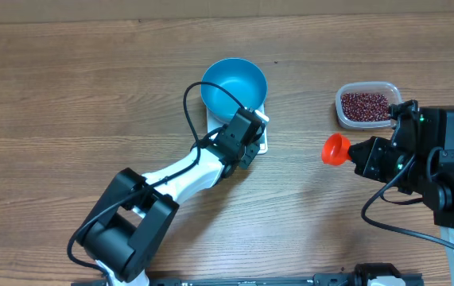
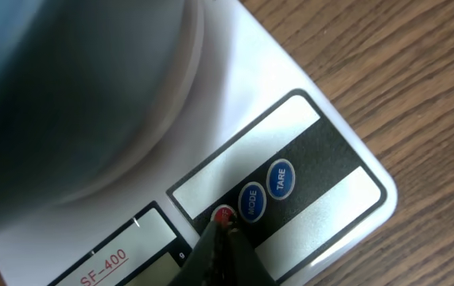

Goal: Scoop item into bowl and weigh 150g on scale
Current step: 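Press the tare button on the scale with the left gripper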

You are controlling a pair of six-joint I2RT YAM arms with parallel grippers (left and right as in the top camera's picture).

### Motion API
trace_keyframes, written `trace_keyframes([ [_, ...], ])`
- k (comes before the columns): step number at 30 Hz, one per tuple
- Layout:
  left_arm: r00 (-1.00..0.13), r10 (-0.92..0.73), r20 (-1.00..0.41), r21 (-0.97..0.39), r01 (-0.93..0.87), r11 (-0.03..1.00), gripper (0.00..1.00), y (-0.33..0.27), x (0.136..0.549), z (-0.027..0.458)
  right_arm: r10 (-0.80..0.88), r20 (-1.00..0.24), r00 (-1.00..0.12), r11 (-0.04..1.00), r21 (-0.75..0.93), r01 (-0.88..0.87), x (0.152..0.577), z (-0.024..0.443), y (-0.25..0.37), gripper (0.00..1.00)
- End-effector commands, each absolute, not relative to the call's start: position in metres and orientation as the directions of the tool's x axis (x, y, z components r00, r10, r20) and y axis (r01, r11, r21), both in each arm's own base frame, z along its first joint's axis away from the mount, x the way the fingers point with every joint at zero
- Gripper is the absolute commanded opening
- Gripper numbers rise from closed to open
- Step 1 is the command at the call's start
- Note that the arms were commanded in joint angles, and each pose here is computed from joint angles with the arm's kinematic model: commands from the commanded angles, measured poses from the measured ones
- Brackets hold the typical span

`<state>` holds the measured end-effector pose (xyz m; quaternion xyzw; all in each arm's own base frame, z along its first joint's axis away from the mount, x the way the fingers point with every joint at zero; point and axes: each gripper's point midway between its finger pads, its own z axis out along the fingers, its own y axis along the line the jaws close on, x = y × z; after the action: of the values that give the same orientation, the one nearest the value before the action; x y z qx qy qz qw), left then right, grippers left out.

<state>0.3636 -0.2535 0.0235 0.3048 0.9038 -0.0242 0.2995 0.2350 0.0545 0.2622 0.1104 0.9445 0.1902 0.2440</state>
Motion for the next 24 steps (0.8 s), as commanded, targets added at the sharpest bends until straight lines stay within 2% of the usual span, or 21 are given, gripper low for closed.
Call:
trace_keyframes([
  [1, -0.636, 0.557, -0.534, 0.165, 0.568, 0.806, 0.04, -0.2494, 0.3633, 0.0132, 0.302, -0.446, -0.843, 0.906, 0.41, 0.107, 0.2367, 0.2705, 0.0526, 0.04],
  [24, -0.632, 0.545, -0.551, 0.181, 0.547, 0.818, 0.04, -0.2491, 0.3708, 0.0106, 0.302, -0.446, -0.843, 0.906, 0.41, 0.107, 0.2367, 0.2705, 0.0526, 0.04],
])
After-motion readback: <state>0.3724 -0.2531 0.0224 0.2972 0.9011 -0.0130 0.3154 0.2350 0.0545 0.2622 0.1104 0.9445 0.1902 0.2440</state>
